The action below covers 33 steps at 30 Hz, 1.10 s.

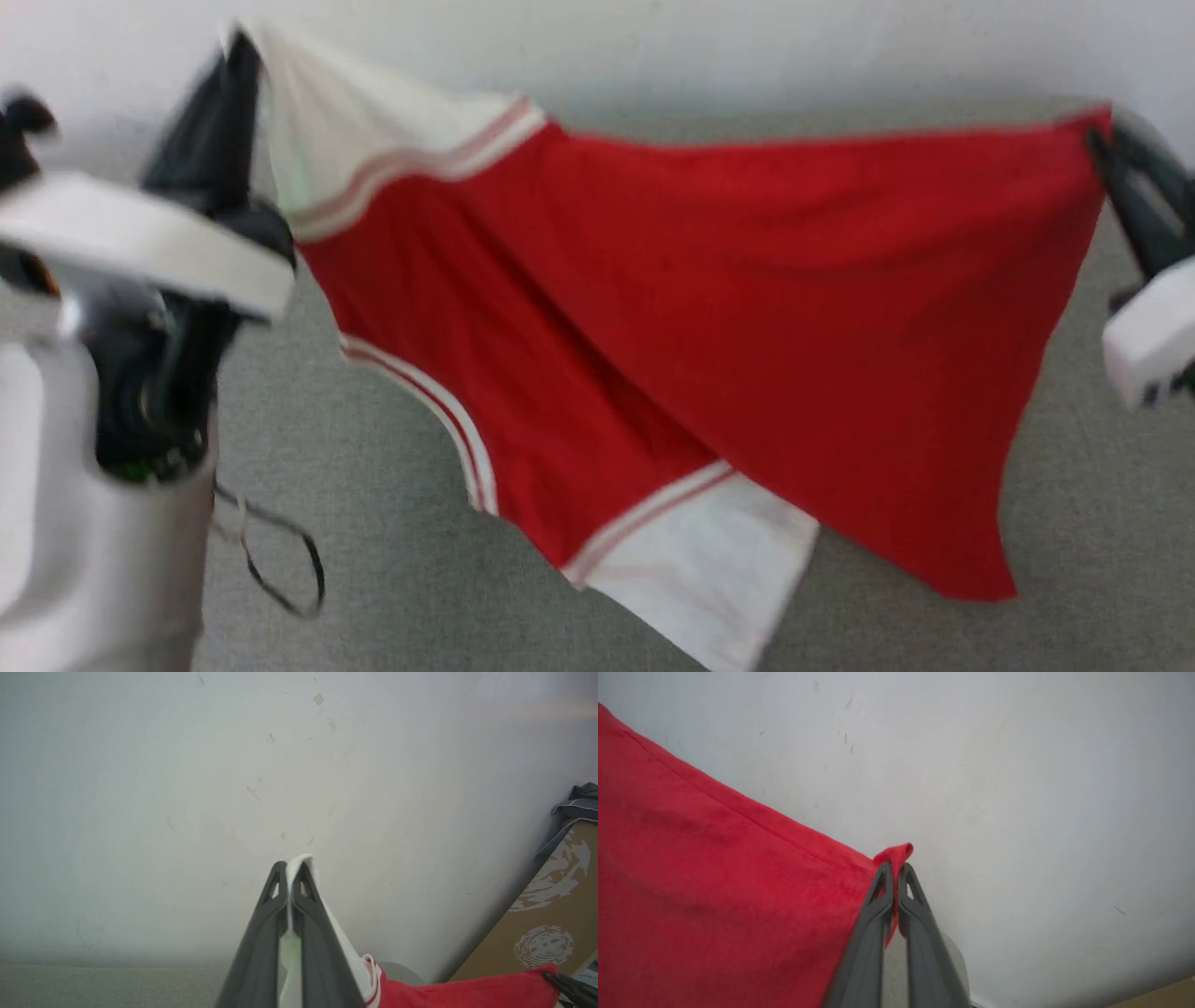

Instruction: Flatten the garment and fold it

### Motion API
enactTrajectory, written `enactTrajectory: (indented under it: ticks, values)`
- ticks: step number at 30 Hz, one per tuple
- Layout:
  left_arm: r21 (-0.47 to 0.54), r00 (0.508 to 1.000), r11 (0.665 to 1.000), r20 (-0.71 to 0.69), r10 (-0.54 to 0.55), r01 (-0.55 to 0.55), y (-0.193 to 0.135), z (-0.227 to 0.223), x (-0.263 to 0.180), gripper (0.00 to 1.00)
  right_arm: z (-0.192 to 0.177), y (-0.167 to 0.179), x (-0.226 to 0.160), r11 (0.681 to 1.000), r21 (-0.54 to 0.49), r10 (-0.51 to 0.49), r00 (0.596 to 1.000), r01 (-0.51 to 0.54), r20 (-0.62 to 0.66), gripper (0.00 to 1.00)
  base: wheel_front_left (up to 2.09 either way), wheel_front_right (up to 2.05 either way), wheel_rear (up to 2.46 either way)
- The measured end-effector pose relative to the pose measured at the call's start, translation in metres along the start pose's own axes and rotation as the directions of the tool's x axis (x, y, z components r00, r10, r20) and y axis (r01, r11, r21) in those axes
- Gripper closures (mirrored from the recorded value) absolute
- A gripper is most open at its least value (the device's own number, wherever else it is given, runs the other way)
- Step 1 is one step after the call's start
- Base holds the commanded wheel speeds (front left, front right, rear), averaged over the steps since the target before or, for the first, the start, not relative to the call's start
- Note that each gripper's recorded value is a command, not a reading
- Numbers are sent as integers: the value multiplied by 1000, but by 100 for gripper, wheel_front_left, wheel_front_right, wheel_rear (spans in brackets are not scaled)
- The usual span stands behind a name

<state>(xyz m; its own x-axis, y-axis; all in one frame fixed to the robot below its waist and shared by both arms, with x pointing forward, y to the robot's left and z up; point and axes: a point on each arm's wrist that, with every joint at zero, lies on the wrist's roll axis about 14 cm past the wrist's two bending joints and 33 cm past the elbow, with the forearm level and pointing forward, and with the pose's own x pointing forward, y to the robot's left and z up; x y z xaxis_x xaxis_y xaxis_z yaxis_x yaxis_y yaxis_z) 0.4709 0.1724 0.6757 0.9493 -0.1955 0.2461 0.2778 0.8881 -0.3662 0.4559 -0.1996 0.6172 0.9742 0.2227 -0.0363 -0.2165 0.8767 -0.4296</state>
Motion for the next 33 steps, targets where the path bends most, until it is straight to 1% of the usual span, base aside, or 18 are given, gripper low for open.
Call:
enactTrajectory:
  ticks: [2,6,9,13,16,21,23,25,28,30,33]
  values:
    - [8,999,1000,27,-19,19,-2,10,22,100,13,-5,19,999,-37,18,1000,-17,20,100,0,0,0]
    - [35,994,999,101,-44,40,-4,31,65,100,27,-15,57,995,-96,32,999,-29,32,100,0,0,0]
    - [42,983,999,181,-18,10,4,51,95,100,36,-23,88,991,-130,26,999,-21,41,100,0,0,0]
    - [63,967,997,256,16,-33,17,67,131,100,48,-33,129,987,-159,6,998,4,63,100,0,0,0]
    - [89,942,994,334,29,-62,26,81,152,100,52,-42,156,985,-167,-26,997,39,77,100,0,0,0]
    - [79,873,993,486,43,-93,40,106,175,100,60,-53,191,982,-162,-78,988,100,136,100,0,0,0]
    - [74,853,993,520,37,-89,45,107,181,100,60,-55,201,981,-154,-94,983,118,156,100,0,0,0]
    - [80,843,994,537,25,-81,47,103,186,100,53,-54,209,982,-149,-96,983,120,157,100,0,0,0]
    - [82,847,993,531,28,-84,55,92,189,100,42,-45,215,985,-142,-79,984,102,157,100,0,0,0]
    - [85,861,992,508,42,-98,63,82,189,100,35,-36,216,989,-129,-57,987,77,151,100,0,0,0]
    - [114,905,983,418,82,-142,84,48,182,100,10,-16,213,994,-108,-9,994,20,106,100,0,0,0]
